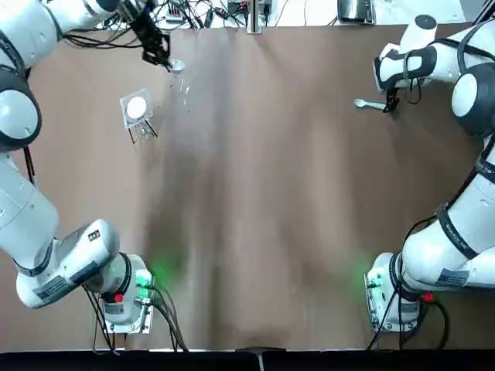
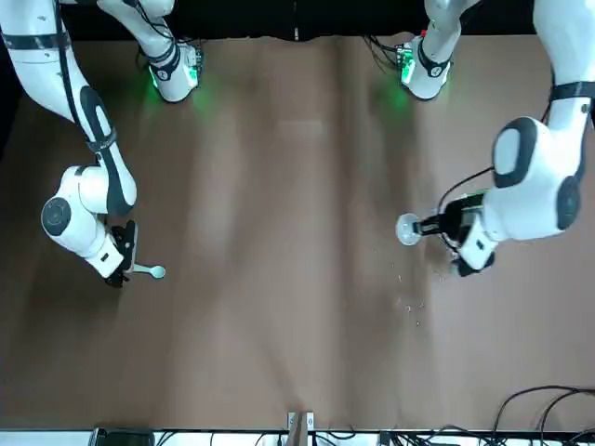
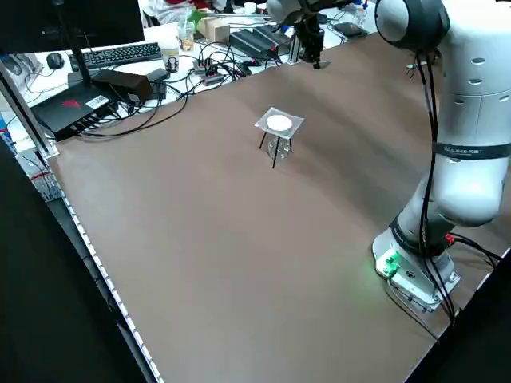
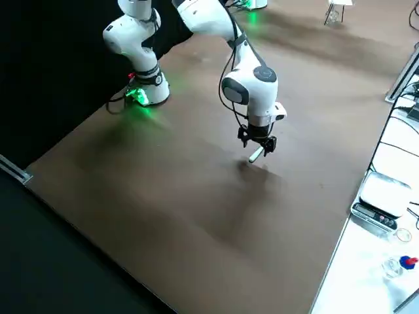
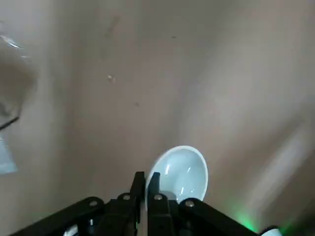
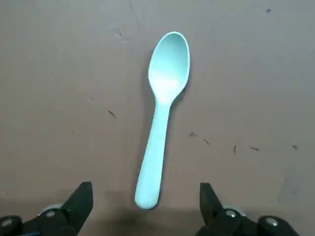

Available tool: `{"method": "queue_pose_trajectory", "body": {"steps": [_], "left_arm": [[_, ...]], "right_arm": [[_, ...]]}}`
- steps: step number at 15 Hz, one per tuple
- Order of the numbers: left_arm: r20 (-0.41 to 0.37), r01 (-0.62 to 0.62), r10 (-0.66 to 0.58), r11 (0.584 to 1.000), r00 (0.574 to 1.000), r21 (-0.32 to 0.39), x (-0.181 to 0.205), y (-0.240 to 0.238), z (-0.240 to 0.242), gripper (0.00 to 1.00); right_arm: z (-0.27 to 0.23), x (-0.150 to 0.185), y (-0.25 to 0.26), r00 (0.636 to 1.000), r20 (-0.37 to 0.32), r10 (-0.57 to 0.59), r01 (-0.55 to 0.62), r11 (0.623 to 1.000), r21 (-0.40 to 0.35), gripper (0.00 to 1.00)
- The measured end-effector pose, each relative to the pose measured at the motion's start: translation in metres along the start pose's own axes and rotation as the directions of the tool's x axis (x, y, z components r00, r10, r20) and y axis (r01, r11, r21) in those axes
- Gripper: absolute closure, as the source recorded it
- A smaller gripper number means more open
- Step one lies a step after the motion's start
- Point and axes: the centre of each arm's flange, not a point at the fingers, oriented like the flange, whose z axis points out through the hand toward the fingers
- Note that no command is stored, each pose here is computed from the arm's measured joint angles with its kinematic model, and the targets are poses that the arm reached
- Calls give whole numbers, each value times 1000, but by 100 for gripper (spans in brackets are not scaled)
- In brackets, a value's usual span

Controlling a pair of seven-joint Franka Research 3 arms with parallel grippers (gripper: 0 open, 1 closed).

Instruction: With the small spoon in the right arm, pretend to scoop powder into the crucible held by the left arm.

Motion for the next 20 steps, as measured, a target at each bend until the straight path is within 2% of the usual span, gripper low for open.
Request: {"method": "queue_pose_trajectory", "body": {"steps": [2, 7, 13, 14, 18, 19, 20], "left_arm": [[-24, 13, -13, 1000, 1000, -4, -14, 40, 17, 94], [-62, 18, -20, 999, 998, -39, -25, 85, 45, 94], [-62, 32, -36, 998, 997, -55, -22, 82, 42, 94], [-61, 34, -37, 998, 997, -57, -22, 82, 42, 94], [-61, 34, -38, 998, 997, -58, -22, 82, 42, 94], [-61, 34, -38, 998, 997, -58, -22, 82, 42, 94], [-61, 34, -38, 998, 997, -58, -22, 82, 42, 94]], "right_arm": [[1, 0, -1, 1000, 0, 5, -5, 1000, -3, 7], [6, 1, -3, 999, -1, 40, -40, 999, -5, 17], [16, 1, -4, 998, -1, 67, -67, 998, -7, 26], [17, 1, -3, 998, -1, 68, -68, 998, -6, 31], [20, -1, 2, 997, 0, 71, -71, 997, -10, 33], [21, -3, 3, 997, 1, 74, -74, 997, -10, 37], [22, -6, 4, 997, 2, 79, -79, 997, -11, 38]]}}
